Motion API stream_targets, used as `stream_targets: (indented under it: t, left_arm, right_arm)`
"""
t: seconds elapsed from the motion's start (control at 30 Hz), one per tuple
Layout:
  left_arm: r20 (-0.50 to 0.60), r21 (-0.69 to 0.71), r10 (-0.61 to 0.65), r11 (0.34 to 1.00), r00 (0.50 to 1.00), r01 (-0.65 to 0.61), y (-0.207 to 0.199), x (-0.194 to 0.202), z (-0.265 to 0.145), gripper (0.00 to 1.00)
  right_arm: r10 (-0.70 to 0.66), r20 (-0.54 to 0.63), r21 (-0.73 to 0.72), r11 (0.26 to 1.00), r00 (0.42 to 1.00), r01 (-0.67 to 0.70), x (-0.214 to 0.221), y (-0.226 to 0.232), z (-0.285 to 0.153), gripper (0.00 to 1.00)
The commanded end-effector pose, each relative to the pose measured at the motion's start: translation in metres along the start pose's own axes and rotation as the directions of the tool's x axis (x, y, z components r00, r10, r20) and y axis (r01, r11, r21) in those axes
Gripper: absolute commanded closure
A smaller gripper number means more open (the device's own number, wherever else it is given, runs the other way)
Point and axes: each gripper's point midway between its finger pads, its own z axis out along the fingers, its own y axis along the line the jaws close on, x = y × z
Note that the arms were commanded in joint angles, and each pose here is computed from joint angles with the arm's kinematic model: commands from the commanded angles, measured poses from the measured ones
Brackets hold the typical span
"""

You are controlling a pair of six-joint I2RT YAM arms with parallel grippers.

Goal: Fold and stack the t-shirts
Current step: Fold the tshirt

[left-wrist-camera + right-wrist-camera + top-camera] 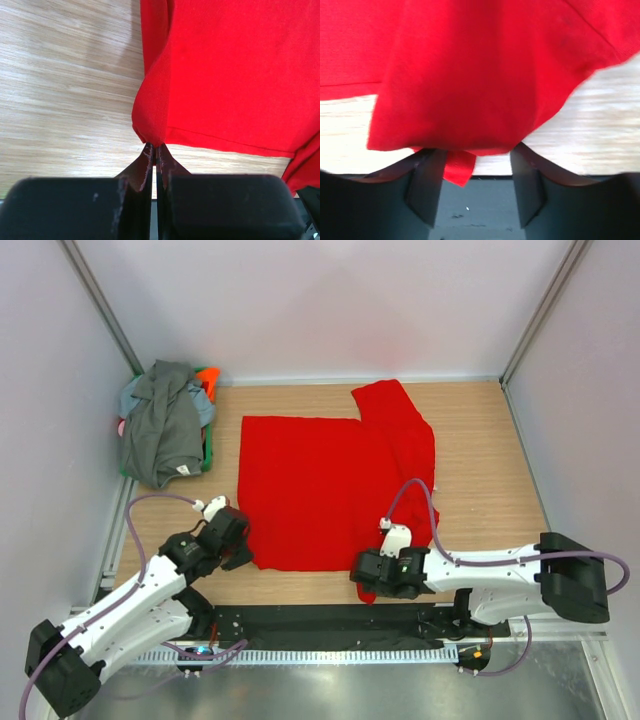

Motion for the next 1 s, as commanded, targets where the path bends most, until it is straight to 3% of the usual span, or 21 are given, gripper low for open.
stream_targets:
  t: [0.0, 0.17, 0.37, 0.67, 0.97]
  left_arm:
    - [0.014, 0.04, 0.008, 0.999, 1.0, -0.008, -0.013, -0.007, -0.006, 1.0]
    - [0.014, 0.04, 0.009, 0.999, 1.0, -0.01, -0.013, -0.008, -0.006, 1.0]
    - [0.002, 0.066, 0.007, 0.998, 1.0, -0.007, -0.019, -0.007, -0.012, 1.0]
    - [-0.006, 0.143, -0.008, 0.99, 1.0, 0.009, -0.031, -0.018, -0.059, 1.0]
    - [0.007, 0.019, 0.028, 0.999, 1.0, -0.028, -0.001, -0.024, -0.088, 0.99]
  right_arm:
    - [0.024, 0.018, -0.049, 0.999, 1.0, -0.023, 0.0, 0.015, 0.015, 0.43]
    - [0.025, 0.003, -0.075, 0.997, 1.0, -0.025, 0.005, 0.015, 0.017, 0.7]
    - [0.074, 0.003, -0.147, 0.987, 0.997, -0.072, -0.004, 0.012, -0.011, 0.99]
    - [0.224, 0.073, -0.195, 0.959, 0.972, -0.206, -0.043, -0.024, -0.081, 0.99]
    - [0.298, 0.108, -0.204, 0.94, 0.948, -0.272, -0.061, -0.053, -0.114, 0.99]
